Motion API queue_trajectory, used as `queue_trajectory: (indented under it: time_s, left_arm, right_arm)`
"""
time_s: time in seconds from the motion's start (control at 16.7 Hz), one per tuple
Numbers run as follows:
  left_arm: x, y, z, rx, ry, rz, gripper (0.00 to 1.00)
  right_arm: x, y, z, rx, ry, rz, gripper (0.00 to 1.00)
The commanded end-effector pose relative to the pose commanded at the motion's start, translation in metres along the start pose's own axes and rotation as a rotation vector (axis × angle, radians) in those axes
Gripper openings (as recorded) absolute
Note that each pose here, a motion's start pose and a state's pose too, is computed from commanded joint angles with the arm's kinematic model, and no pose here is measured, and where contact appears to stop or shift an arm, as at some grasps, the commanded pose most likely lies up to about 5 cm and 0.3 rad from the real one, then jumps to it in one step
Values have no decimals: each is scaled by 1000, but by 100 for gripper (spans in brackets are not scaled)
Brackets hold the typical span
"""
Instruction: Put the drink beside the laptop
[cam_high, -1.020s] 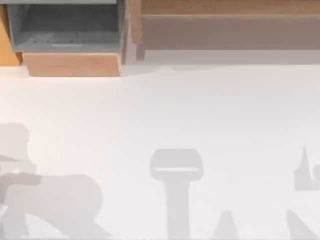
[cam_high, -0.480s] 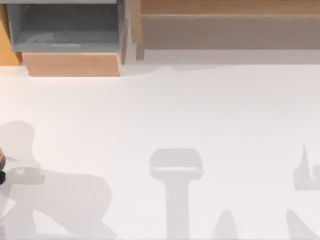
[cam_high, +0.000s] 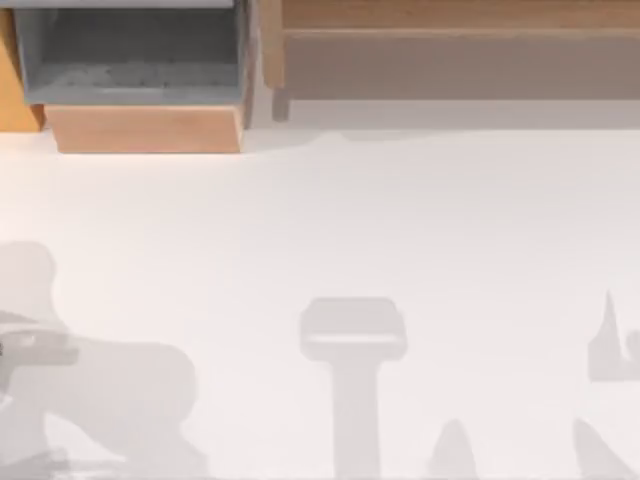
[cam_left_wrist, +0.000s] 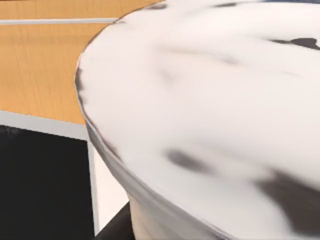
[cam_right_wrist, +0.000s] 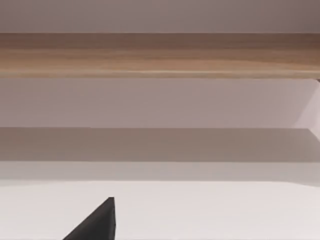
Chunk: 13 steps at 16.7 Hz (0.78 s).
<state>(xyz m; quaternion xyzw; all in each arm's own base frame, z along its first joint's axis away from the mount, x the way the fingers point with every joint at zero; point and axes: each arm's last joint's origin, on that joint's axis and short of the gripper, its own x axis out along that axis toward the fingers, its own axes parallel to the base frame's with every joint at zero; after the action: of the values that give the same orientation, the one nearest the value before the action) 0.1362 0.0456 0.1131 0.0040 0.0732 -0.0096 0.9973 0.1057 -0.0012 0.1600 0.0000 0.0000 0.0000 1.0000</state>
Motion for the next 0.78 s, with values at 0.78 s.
queue_trajectory:
  time_s: [0.78]
  left_arm:
    - [4,0,-7,-12,55,-12,38]
  right_arm:
    - [0,0,0,0,0,0,100]
